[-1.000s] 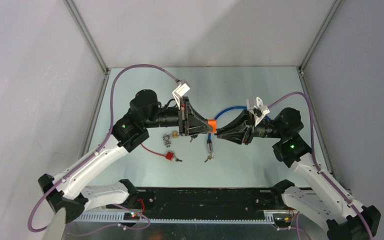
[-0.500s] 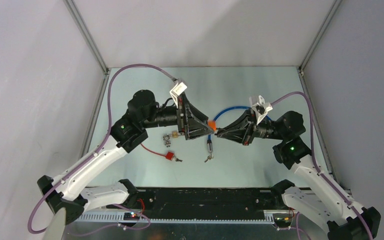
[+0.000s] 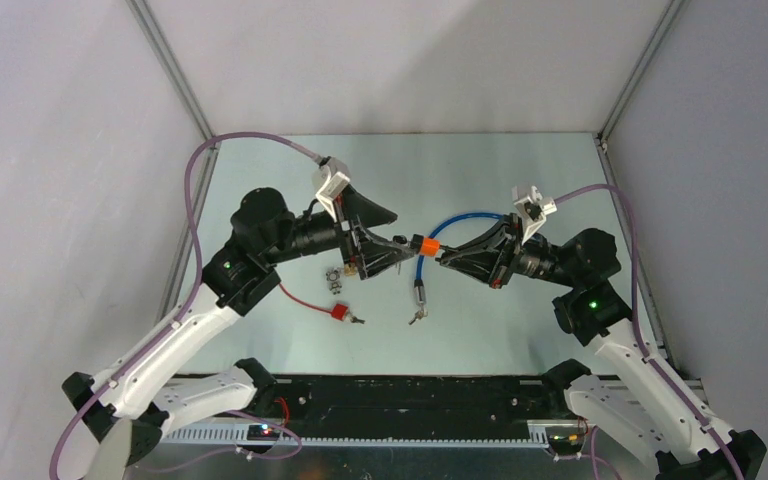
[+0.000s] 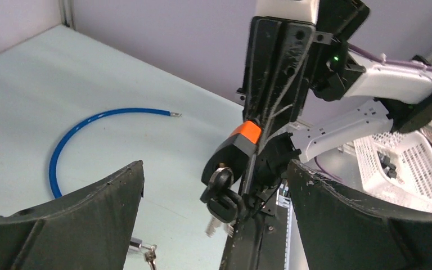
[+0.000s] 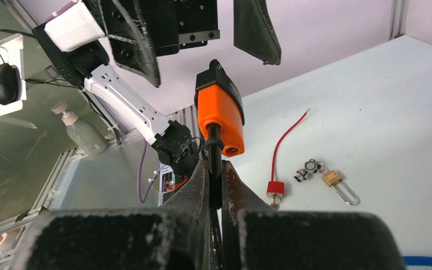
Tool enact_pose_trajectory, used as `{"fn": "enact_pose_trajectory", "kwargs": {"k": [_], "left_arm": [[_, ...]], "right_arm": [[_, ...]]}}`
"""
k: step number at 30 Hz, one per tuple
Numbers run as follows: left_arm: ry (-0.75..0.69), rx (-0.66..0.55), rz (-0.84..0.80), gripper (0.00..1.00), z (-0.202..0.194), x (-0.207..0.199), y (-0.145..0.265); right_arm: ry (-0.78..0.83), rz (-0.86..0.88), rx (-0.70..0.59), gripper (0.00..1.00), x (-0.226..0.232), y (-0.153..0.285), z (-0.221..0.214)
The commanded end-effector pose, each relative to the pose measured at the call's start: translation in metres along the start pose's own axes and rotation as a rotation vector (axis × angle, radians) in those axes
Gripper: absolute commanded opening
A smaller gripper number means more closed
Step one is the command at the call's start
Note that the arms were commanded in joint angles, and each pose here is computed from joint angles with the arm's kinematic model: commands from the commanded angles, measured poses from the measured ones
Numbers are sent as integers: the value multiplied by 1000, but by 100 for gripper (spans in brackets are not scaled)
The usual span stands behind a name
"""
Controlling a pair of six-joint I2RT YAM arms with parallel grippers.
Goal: Lock with the key
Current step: Lock the lock.
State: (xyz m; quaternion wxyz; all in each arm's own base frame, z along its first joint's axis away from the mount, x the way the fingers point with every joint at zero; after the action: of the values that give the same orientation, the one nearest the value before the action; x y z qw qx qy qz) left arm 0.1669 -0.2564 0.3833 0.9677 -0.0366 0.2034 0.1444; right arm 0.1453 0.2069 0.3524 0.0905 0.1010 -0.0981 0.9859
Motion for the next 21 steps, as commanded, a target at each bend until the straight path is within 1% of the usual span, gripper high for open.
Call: {"fn": "enact_pose_trajectory", "kwargs": {"k": [1,7,10,14,16,18,19,20,21], "left_arm": [[-170,-40,-103,100,6,-12,7],[-235,9,-195,100,-7,-16,7],[-260,5,-213,100,-8,-15,3],[-269,48,-284,96,-20,-16,-1],[-253,72,-299,86,-26,-13,-5],[-224,98,-327,74,-30,-13,-8],[-215,104,-332,72,-31,-12,-9],[-205,112,-338,66,-32,-12,-11],[-201,117,-341,63,-33,-12,-11]], "right_arm": [[27,6,-42,0,6,0,15],[-48,60,24,0,10,-7,15],[-78,67,68,0,12,-12,14],[-90,72,80,0,14,-18,16],[-99,87,84,0,16,-21,16],[-101,118,97,0,20,-23,16],[-102,124,101,0,21,-23,16],[-108,131,110,0,21,-24,15],[-112,133,115,0,21,-24,14]]}}
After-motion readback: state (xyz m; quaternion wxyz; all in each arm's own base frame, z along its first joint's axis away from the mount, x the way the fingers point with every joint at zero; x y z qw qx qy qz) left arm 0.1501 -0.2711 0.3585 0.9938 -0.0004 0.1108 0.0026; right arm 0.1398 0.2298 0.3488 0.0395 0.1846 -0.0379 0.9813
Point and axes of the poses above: each gripper's point midway between its finger pads, its own y axis back along the fingers, its own x axis along the line the jaws close on, z = x × y, the point moved 4 cm from there along y, back along the fingers, and after that the axes turned 4 degrees about y, right-handed, at the moved point
